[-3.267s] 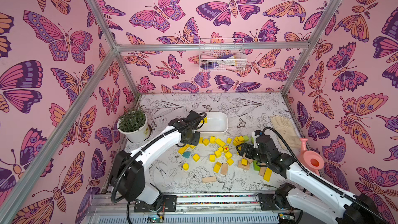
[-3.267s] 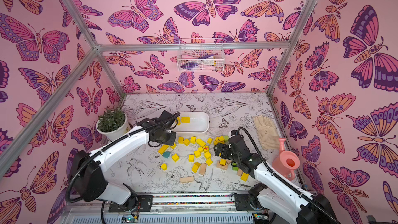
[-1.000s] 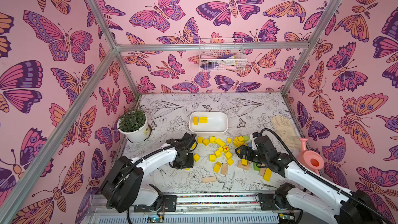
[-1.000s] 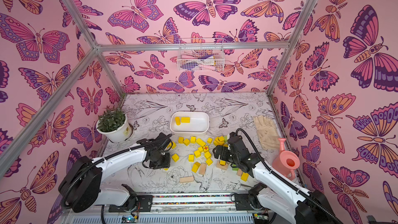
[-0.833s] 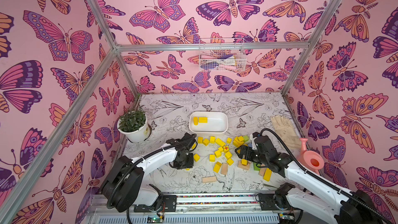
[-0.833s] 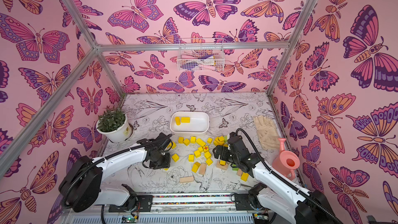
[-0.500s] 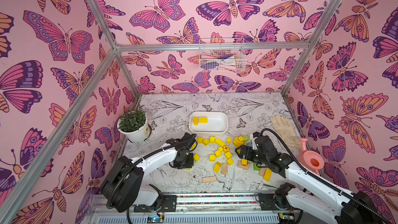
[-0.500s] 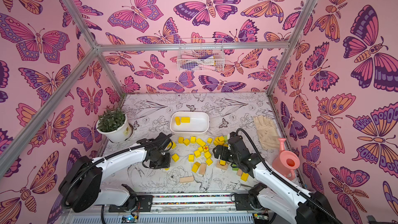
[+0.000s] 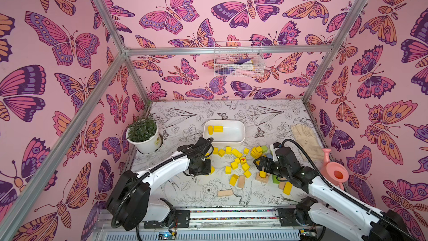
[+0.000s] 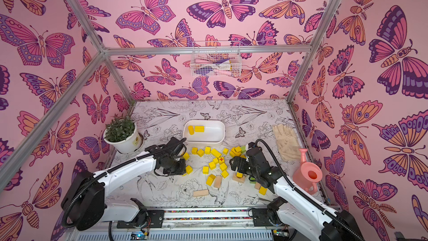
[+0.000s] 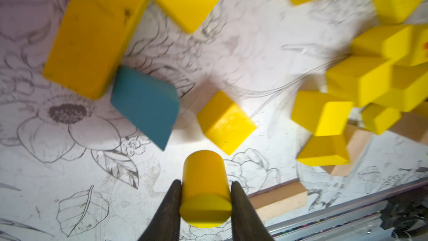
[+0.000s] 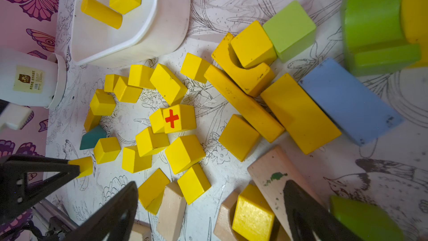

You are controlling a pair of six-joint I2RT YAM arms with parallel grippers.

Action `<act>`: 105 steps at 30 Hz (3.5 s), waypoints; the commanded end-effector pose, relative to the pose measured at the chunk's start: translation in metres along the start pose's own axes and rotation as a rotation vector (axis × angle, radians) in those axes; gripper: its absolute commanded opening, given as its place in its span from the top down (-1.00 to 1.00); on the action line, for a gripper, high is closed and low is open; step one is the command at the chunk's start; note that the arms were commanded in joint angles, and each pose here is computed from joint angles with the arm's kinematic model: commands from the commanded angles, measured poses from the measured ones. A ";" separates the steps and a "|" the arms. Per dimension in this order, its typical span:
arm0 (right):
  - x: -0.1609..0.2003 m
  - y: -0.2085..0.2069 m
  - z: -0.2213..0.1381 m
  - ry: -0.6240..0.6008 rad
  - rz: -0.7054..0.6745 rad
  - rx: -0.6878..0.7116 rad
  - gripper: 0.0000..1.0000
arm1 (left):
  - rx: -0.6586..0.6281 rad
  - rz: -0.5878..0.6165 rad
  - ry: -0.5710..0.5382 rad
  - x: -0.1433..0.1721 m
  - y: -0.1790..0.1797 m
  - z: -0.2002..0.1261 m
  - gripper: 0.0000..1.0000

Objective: Pick out the yellow building blocks
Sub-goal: Pick up the building block from the center of the board, then place the building block in the storage box.

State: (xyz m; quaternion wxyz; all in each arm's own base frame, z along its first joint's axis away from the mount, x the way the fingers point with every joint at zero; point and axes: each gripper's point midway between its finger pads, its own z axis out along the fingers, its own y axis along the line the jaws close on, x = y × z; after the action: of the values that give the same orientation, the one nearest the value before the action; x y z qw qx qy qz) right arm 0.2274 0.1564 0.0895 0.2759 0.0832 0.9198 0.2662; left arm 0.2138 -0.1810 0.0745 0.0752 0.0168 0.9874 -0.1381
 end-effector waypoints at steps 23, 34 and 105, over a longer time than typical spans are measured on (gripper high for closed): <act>-0.005 -0.005 -0.006 -0.051 0.018 -0.015 -0.97 | -0.062 0.277 -0.047 -0.199 -0.093 0.042 0.45; -0.006 -0.006 -0.006 -0.046 0.031 -0.036 -0.97 | -0.130 0.314 -0.059 -0.240 -0.098 0.083 0.44; 0.000 -0.008 0.008 0.045 0.059 -0.015 -0.74 | 0.052 0.216 -0.457 -0.078 -0.029 -0.023 0.15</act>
State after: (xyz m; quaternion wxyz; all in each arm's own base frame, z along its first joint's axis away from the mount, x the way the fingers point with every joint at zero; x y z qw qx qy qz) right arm 0.2270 0.1485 0.0694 0.2450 0.1095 0.9238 0.2732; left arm 0.2704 -0.1911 0.0941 0.2561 0.1031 0.9547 -0.1112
